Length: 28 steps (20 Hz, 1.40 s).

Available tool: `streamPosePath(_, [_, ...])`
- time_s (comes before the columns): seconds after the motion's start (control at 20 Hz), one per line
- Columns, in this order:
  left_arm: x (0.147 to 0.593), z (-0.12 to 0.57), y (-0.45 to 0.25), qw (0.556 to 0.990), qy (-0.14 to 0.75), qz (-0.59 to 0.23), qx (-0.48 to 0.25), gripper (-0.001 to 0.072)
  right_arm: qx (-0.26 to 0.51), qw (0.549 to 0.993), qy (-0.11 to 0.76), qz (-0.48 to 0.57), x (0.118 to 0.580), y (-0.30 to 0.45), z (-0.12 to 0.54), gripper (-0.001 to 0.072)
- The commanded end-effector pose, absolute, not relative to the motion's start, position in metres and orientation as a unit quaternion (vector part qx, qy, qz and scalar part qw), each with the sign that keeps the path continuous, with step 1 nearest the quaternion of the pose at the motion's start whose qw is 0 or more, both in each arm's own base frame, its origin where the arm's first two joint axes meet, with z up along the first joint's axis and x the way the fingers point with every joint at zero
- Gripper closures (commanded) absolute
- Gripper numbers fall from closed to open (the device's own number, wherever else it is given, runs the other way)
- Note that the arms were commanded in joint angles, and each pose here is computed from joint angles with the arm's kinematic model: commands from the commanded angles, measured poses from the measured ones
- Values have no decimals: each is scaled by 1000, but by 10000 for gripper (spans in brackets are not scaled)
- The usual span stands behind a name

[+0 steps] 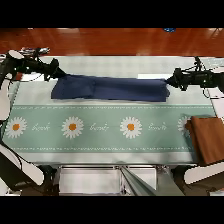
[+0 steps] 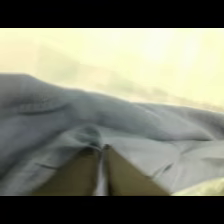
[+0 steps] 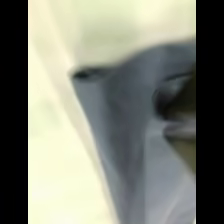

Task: Fold the shirts.

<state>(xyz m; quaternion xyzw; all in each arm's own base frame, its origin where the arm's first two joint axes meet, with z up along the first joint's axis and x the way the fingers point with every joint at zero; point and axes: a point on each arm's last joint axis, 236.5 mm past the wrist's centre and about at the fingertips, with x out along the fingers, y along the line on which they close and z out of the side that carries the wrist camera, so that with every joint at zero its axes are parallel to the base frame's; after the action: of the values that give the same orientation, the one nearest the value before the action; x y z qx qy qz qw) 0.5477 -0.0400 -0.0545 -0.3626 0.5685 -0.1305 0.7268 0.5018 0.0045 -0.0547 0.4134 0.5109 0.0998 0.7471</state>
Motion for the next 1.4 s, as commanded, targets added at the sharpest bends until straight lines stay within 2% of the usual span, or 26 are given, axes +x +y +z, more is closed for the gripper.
streamPosePath(0.0, [543, -63, -43, 715, 584, -136, -360, 199, 426, 749, 499, 95, 513, 0, -58, 305])
streamPosePath(0.1, [532, -47, -27, 701, 598, -144, -361, 198, 425, 750, 495, 105, 506, -12, -36, 305])
streamPosePath(0.25, [492, -24, 28, 679, 643, -110, -337, 199, 418, 761, 486, 101, 479, -57, 11, 305])
streamPosePath(0.35, [472, -5, 70, 703, 645, -55, -295, 199, 386, 774, 499, 52, 450, -93, 17, 305])
streamPosePath(0.45, [468, 19, 89, 753, 603, -10, -265, 199, 380, 778, 500, -7, 425, -111, -1, 305])
streamPosePath(0.6, [453, 39, 60, 822, 512, 5, -249, 199, 439, 756, 483, -43, 409, -99, -47, 305])
streamPosePath(0.75, [407, 27, 9, 855, 469, -5, -222, 199, 470, 735, 488, -20, 408, -80, -70, 305])
streamPosePath(0.95, [367, 4, -43, 843, 495, -49, -203, 199, 480, 714, 509, 12, 420, -51, -88, 303])
streamPosePath(1.35, [369, 6, -73, 836, 496, -79, -222, 199, 479, 688, 541, 76, 477, 27, -105, 299])
